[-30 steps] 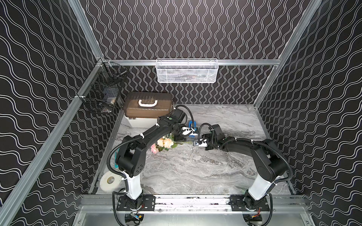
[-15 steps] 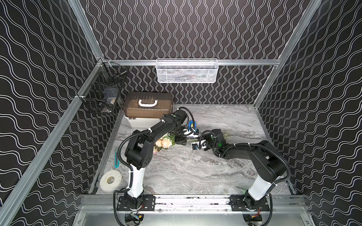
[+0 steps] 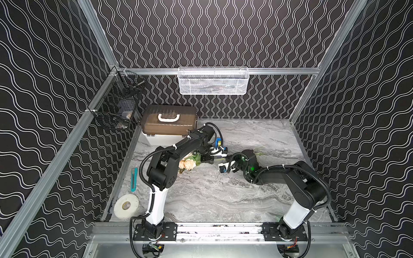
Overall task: Wrap bouquets with tape
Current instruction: Wrap the tape around the bouquet, then tear off the tape using the Tape Cutter, then wrap the tape around the bouquet.
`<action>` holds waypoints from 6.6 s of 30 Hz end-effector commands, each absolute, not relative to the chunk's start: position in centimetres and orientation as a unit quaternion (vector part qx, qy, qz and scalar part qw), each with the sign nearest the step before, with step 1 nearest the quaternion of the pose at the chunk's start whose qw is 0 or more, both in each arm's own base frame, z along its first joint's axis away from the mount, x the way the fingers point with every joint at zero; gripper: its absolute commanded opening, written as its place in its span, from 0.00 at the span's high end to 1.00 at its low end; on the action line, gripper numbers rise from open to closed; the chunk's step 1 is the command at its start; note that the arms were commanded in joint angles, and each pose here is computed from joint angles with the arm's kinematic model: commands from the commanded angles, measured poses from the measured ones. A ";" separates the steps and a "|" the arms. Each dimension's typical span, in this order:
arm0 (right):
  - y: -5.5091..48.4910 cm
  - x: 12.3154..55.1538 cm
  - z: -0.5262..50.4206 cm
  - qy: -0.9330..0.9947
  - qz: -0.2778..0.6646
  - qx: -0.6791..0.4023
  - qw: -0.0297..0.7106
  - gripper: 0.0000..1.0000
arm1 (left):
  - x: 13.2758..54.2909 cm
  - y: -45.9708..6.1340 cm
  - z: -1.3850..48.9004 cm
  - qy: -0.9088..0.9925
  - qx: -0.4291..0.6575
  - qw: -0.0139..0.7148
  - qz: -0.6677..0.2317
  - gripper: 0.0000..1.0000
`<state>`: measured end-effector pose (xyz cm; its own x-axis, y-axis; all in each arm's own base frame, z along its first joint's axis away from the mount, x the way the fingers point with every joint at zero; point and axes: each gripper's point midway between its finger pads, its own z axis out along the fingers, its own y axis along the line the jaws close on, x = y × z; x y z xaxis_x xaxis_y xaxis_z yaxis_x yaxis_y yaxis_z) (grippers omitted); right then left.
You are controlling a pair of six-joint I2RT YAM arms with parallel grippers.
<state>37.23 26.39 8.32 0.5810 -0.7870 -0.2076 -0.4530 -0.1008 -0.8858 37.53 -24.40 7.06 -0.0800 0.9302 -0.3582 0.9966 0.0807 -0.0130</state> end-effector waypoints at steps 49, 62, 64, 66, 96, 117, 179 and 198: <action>21.9 42.7 11.1 0.903 0.356 0.059 0.232 0.42 | 34.4 -24.3 4.4 0.637 0.750 0.174 -0.023 1.00; 27.6 42.9 7.1 0.879 0.441 0.064 0.168 0.49 | 34.5 -24.3 4.0 0.639 0.752 0.159 -0.027 1.00; 28.1 42.9 6.9 0.875 0.452 0.066 0.163 0.51 | 34.4 -24.2 3.8 0.641 0.751 0.153 -0.030 1.00; 28.2 42.9 6.9 0.871 0.457 0.069 0.165 0.52 | 34.3 -24.4 3.7 0.640 0.753 0.150 -0.032 1.00; 30.0 41.5 2.5 0.880 0.445 0.095 0.135 0.98 | 34.5 -25.1 2.9 0.640 0.755 0.142 -0.030 1.00; 26.6 41.4 5.6 0.912 0.345 0.087 0.206 0.72 | 33.5 -26.1 7.2 0.614 0.764 0.198 -0.033 1.00; 26.3 20.7 15.3 0.902 0.286 -0.259 0.192 0.99 | 30.4 -26.0 17.0 0.482 0.806 0.344 0.011 0.96; 25.0 20.3 22.7 0.876 0.318 -0.233 0.279 1.00 | 26.2 -25.6 31.9 0.554 0.479 0.659 -0.171 0.29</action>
<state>20.41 24.94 20.83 -0.7574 -0.2515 -0.6026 -0.5687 0.7075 0.4196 26.97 -25.32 28.53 0.3804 0.5227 -0.7629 0.7251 0.3435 0.5969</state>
